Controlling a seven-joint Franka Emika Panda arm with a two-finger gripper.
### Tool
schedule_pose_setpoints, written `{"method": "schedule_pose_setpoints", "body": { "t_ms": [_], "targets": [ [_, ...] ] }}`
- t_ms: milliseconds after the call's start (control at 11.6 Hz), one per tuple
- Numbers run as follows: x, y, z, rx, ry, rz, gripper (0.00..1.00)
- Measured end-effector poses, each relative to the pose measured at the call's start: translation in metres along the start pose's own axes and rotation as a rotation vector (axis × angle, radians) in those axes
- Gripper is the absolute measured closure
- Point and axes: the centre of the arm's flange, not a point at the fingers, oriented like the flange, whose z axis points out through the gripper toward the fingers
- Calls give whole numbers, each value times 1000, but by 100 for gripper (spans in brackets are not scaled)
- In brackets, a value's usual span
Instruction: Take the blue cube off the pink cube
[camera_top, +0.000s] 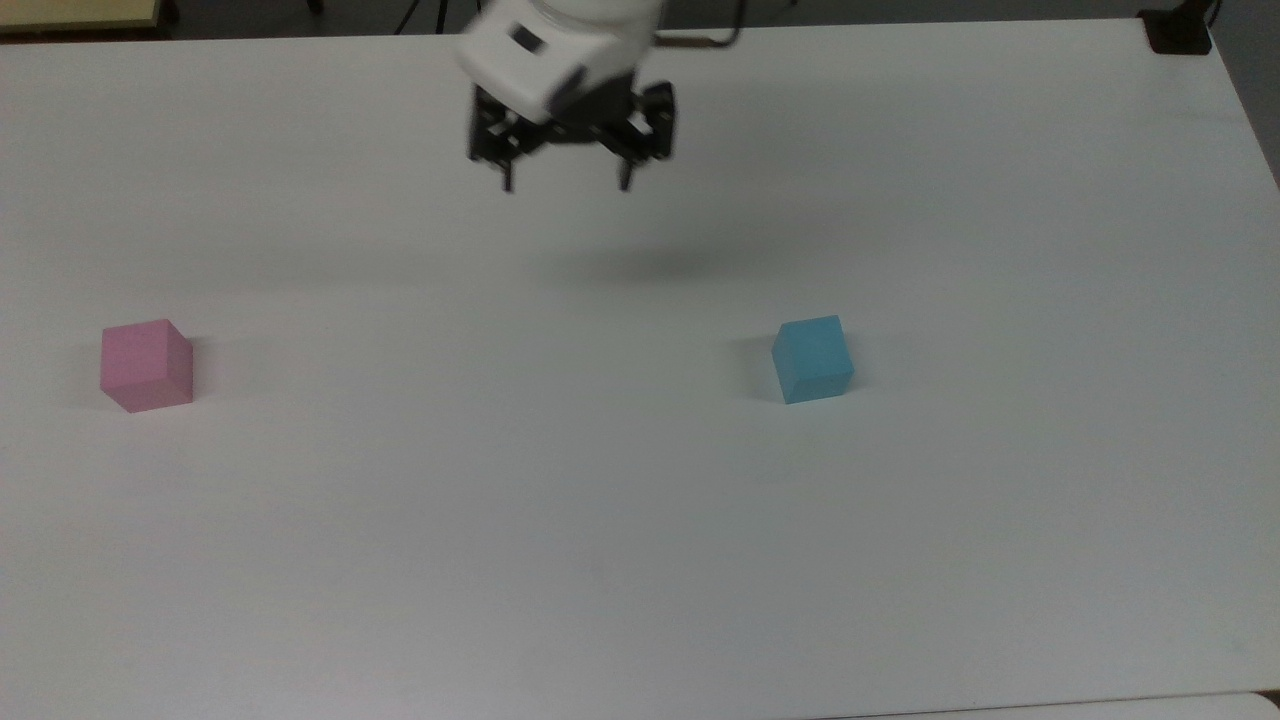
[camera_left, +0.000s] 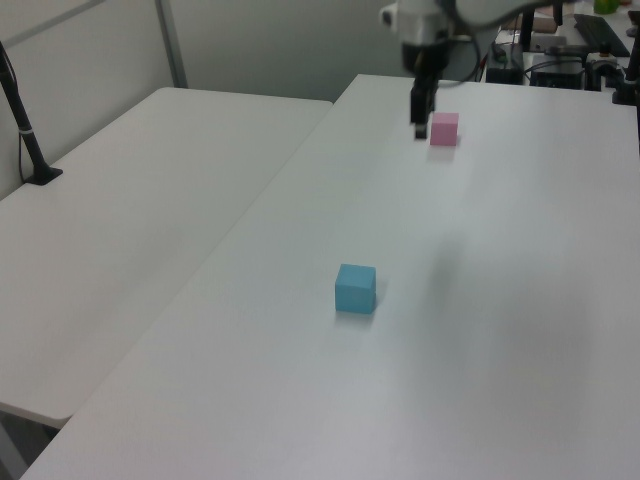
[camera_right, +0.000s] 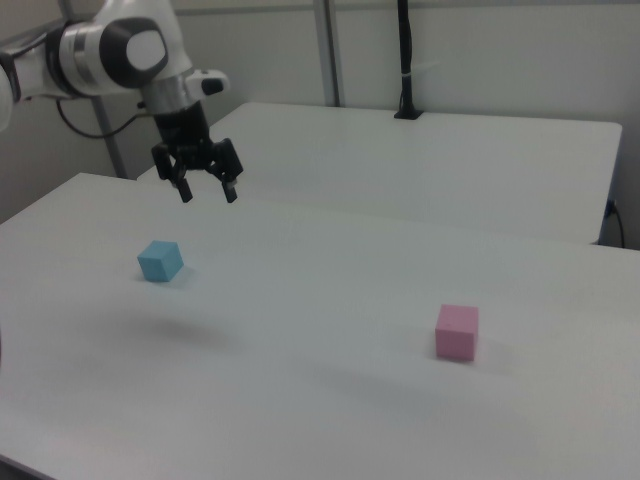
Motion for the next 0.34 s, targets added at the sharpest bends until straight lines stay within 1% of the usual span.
{"method": "schedule_pose_setpoints", "body": {
  "t_ms": [172,344],
  "targets": [
    [-21,46,-23,12,-11,70,0],
    [-34,74,-35,52,1,120,0]
  ]
}}
